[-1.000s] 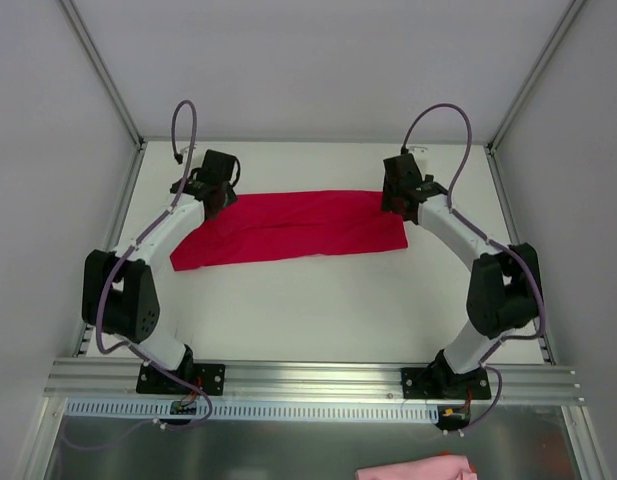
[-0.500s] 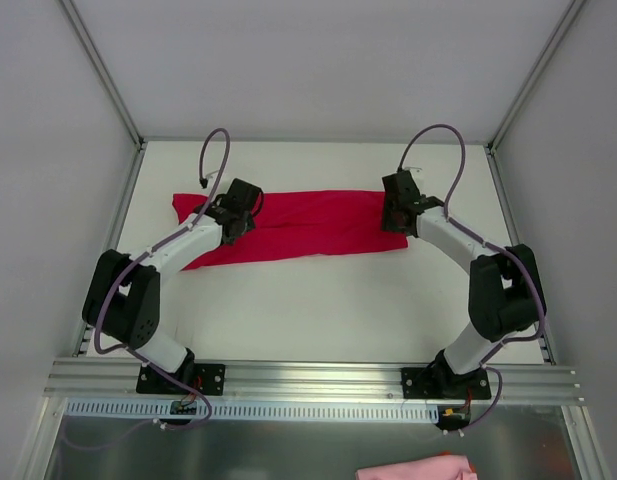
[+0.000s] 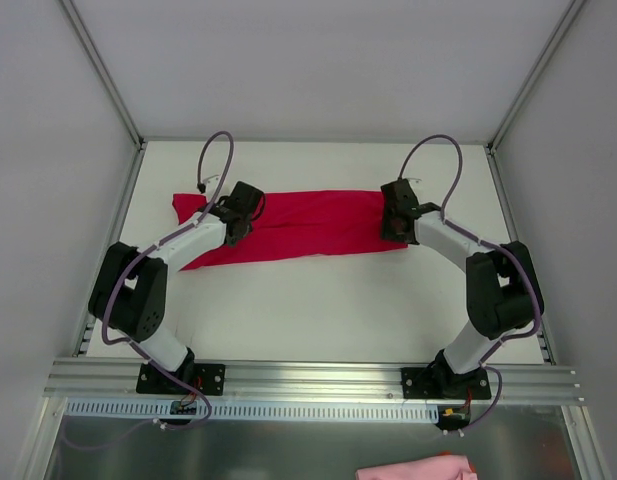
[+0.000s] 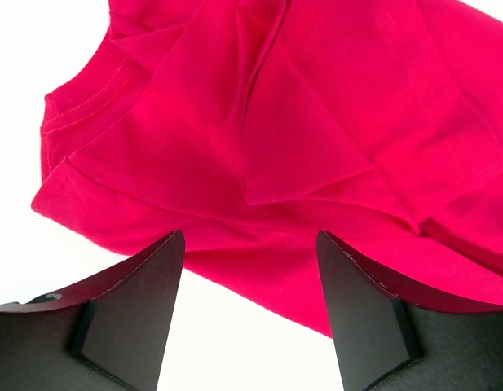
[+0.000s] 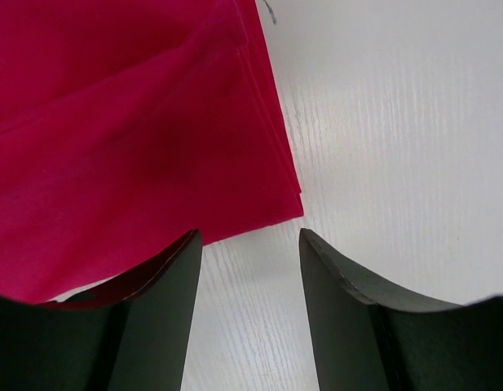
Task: Fold and stack the t-shirts
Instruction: Fold the other side of the tshirt into a rectangle
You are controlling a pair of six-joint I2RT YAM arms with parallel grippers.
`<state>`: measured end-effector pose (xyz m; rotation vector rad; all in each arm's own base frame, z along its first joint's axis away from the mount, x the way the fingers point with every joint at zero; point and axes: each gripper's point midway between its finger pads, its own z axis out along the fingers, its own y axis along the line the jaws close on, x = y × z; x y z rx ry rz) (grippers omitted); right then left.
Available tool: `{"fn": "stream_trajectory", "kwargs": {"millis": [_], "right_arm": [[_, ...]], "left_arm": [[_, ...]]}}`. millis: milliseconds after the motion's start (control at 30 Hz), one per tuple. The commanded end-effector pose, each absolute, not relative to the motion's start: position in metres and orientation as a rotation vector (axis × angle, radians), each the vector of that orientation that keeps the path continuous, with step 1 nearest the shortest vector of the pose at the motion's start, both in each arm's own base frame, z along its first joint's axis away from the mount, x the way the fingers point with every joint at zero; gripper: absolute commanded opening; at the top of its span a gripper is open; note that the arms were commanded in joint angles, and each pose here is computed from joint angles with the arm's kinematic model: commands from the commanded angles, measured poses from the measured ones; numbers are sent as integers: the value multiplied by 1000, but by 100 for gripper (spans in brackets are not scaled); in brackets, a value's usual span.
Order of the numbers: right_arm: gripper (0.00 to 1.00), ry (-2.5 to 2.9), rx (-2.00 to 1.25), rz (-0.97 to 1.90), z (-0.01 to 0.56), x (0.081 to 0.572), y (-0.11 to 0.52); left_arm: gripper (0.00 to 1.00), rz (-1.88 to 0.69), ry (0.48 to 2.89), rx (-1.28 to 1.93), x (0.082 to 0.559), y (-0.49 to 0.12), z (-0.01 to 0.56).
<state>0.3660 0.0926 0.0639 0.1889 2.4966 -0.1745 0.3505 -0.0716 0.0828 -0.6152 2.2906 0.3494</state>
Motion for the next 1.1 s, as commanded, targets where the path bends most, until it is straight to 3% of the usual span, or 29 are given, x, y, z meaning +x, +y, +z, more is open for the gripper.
{"fn": "stream_trajectory", "kwargs": {"millis": [0, 1067], "right_arm": [[55, 2495, 234, -188, 59, 360, 90], [59, 2529, 260, -238, 40, 388, 87]], "left_arm": [[67, 403, 2272, -649, 349, -66, 77], [67, 469, 2248, -636, 353, -58, 78]]}}
